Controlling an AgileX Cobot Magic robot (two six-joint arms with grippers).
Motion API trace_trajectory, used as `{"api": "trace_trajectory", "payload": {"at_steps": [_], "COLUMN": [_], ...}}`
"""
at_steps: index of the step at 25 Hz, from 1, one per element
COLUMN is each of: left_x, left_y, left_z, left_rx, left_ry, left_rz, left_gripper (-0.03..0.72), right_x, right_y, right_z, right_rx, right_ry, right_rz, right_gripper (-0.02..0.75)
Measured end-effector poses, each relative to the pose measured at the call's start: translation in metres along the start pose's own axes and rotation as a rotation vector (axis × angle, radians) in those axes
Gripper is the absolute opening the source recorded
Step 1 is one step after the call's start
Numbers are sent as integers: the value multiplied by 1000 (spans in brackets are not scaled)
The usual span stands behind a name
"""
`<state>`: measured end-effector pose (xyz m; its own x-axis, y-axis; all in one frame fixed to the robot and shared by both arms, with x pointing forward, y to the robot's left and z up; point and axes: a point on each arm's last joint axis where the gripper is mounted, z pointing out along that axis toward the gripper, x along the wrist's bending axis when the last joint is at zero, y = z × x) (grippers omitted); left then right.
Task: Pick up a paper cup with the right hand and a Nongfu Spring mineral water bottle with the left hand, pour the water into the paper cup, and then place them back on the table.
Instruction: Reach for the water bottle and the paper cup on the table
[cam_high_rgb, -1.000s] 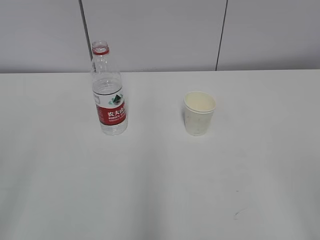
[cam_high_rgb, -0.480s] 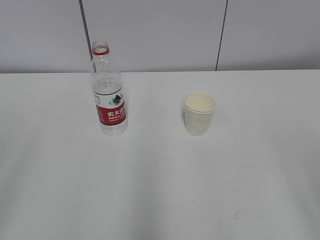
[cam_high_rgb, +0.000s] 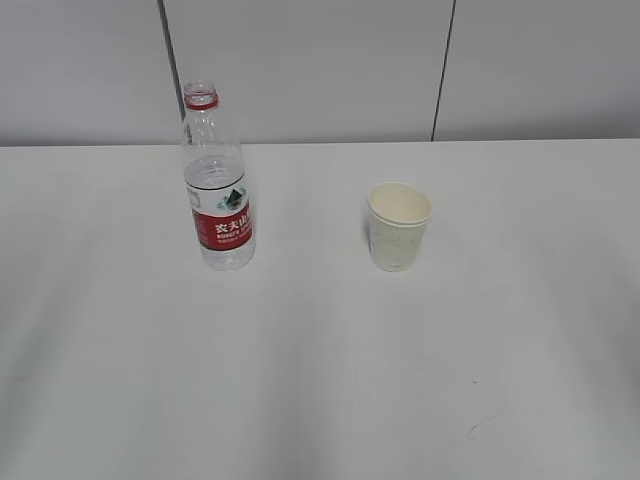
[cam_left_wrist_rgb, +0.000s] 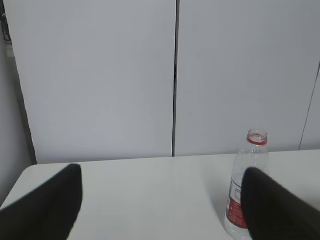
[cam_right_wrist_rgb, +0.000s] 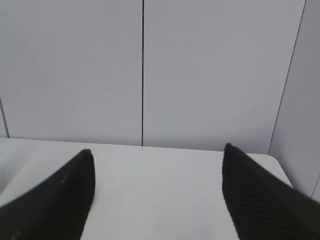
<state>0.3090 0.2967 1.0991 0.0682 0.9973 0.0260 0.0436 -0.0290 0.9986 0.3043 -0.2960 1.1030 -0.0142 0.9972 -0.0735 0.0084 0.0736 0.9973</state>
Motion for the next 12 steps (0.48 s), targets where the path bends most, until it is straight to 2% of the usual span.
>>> {"api": "trace_trajectory", "payload": {"at_steps": [5,12], "left_x": [0,-1], "left_y": [-9,-13], "left_z": [16,36], "left_rx": [43,77], "left_ry": [-1,-4], "left_rz": [0,0], "left_gripper": [587,587], "right_x": [-1,7], "right_y": [-3,-11], "right_z": [24,57], "right_rx": [50,104], "right_ry": [4,86], "right_rz": [-3,-69], "right_gripper": [587,587]}}
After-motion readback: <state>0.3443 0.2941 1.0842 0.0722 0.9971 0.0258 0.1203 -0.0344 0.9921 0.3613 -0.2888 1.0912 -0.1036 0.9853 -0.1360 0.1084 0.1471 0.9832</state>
